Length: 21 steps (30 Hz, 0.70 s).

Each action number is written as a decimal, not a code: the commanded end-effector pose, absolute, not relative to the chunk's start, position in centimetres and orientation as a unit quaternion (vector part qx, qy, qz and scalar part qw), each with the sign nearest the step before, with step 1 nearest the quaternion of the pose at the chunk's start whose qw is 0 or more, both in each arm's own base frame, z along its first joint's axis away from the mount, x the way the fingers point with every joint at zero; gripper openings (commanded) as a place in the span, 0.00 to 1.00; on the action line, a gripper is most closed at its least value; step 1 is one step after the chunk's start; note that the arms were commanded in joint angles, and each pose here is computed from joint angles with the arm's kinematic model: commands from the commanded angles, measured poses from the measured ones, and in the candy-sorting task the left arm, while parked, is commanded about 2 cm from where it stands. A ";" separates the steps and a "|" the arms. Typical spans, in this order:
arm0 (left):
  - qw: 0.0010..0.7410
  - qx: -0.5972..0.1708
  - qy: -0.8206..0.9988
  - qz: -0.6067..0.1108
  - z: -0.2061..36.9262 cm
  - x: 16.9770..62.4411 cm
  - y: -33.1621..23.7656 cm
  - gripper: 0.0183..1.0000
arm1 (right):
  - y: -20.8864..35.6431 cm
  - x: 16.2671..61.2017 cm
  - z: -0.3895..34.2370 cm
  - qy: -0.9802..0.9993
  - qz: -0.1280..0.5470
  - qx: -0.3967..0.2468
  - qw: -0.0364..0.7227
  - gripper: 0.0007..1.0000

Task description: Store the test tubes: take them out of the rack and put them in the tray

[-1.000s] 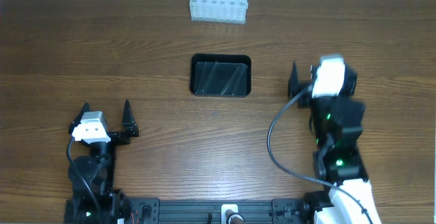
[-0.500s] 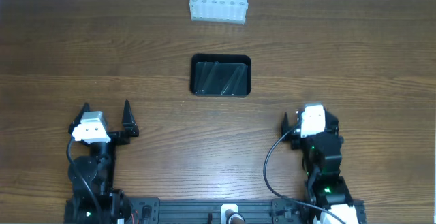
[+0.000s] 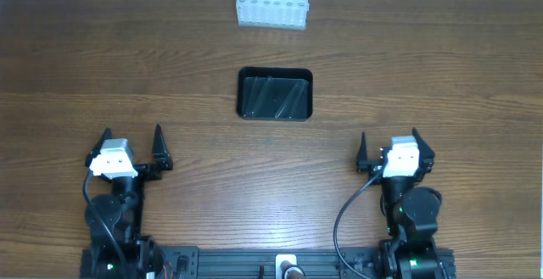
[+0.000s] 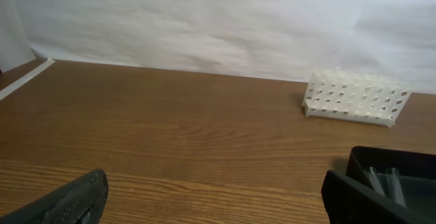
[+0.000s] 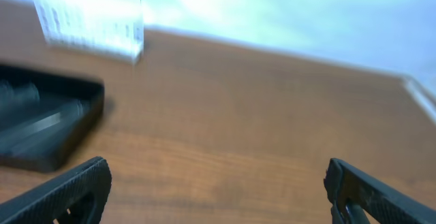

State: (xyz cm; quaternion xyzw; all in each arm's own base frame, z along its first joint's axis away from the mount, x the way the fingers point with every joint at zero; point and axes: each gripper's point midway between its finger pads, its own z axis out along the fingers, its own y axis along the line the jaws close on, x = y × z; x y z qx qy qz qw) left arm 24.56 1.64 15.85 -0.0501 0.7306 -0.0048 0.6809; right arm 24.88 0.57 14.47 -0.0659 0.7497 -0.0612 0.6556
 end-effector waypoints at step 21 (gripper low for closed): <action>0.681 -0.050 0.731 0.003 15.7 24.5 1.9 1.00 | 0.5 24.6 15.6 0.731 -0.062 -0.065 0.677 0.99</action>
